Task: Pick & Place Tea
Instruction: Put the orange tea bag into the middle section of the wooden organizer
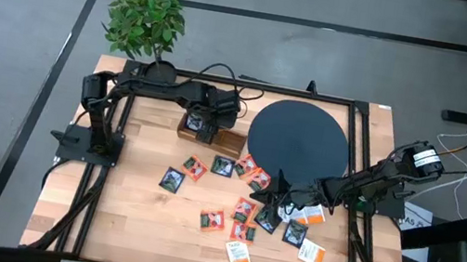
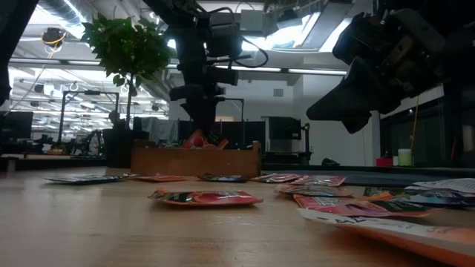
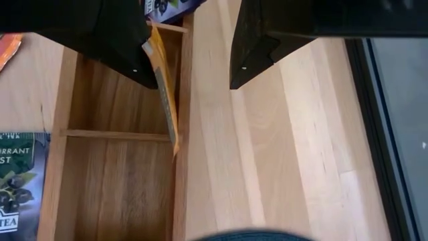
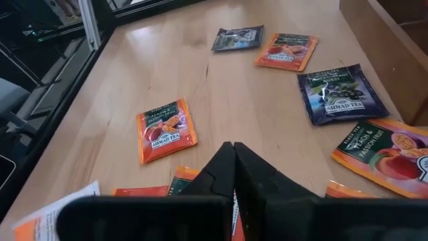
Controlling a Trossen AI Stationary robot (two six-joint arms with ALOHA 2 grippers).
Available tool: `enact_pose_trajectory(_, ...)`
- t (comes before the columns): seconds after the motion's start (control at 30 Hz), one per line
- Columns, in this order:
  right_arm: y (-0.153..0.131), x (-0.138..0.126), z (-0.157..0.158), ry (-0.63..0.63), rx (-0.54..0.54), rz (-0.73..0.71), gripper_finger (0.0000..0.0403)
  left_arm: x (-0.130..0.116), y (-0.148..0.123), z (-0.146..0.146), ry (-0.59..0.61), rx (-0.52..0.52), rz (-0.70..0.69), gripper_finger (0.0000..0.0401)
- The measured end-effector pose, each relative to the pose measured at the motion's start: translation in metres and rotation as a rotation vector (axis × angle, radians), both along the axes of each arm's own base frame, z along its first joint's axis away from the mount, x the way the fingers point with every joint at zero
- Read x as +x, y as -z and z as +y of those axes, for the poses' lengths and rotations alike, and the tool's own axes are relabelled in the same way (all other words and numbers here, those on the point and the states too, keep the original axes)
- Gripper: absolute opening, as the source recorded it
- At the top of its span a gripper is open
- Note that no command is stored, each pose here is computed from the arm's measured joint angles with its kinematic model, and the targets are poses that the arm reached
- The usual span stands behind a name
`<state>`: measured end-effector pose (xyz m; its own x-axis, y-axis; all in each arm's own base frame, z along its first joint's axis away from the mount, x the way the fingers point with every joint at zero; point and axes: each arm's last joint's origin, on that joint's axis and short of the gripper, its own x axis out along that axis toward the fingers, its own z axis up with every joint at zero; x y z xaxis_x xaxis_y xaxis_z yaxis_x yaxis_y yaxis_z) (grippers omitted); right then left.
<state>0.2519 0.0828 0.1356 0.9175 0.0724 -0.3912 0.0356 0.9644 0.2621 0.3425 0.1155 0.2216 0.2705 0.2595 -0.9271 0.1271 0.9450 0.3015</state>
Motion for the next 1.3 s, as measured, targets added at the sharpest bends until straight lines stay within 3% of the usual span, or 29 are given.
enact_pose_trajectory(0.73, 0.000, 0.000, 0.000, -0.004, -0.009, 0.000, 0.0010, -0.005, 0.002, -0.002, 0.009, -0.057, 0.045, 0.0007)
enact_pose_trajectory(1.03, 0.000, 0.000, 0.000, -0.004, -0.010, 0.000, 0.0010, -0.004, 0.001, -0.002, 0.057, -0.061, 0.039, 0.0002)
enact_pose_trajectory(1.3, 0.001, 0.000, 0.000, -0.004, -0.013, 0.010, 0.0010, 0.000, -0.016, 0.005, 0.057, -0.096, -0.020, 0.0002)
